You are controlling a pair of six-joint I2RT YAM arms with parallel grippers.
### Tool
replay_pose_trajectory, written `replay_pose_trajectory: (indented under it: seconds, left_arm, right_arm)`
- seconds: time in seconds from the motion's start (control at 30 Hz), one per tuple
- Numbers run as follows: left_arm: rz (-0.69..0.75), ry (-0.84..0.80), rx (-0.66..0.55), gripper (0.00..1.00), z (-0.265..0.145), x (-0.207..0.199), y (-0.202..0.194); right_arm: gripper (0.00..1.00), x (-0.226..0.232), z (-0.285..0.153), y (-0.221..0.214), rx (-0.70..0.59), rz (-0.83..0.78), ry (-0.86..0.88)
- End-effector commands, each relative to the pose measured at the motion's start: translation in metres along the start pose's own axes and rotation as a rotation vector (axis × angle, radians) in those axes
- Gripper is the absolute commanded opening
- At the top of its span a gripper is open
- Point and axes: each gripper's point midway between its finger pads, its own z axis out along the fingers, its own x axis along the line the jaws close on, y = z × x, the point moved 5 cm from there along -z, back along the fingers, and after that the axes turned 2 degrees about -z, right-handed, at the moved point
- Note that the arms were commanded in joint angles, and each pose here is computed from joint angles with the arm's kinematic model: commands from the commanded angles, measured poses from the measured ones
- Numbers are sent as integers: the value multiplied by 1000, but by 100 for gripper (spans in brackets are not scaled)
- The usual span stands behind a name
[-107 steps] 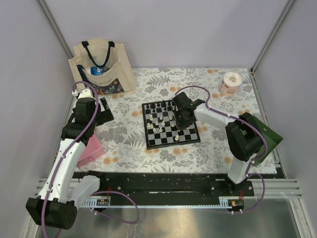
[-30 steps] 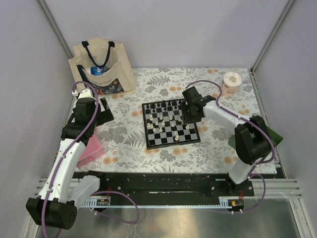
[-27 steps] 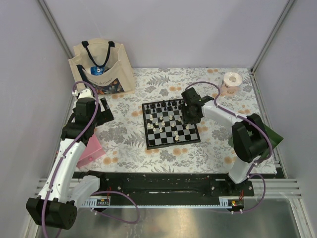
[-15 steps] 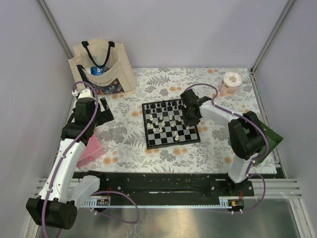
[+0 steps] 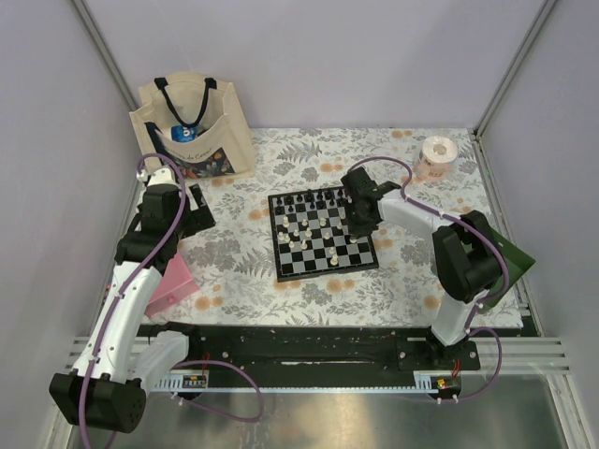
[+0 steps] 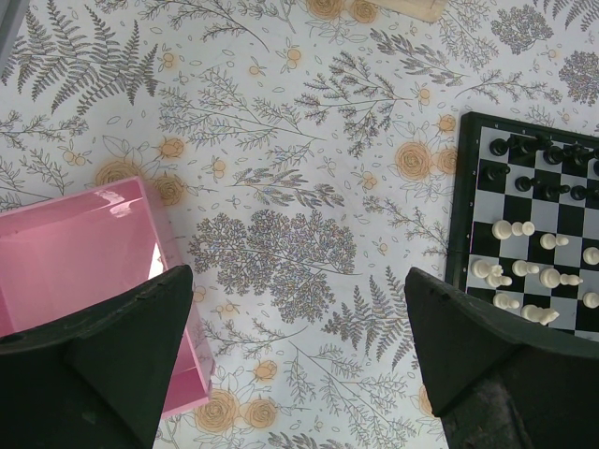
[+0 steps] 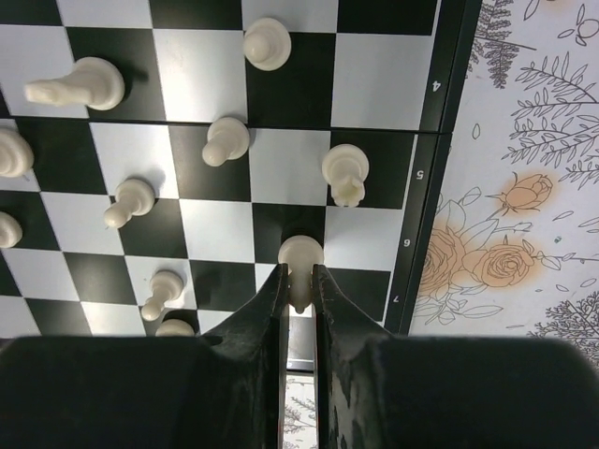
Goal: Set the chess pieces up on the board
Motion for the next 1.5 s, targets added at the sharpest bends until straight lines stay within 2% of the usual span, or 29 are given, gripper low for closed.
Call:
replay_pose_trajectory:
  seconds: [0.0, 0.53, 1.47]
  left_arm:
    - [-16, -31, -48, 99, 0, -4, 8]
    - [-13, -56, -51, 99, -1, -7, 9]
    - [-15, -62, -48, 99, -2, -7, 9]
  right_arm:
    - [0, 3, -32, 14, -93, -1, 49]
    - [0, 18, -45, -34, -71, -19, 74]
    - [0, 43, -22, -49, 3, -27, 102]
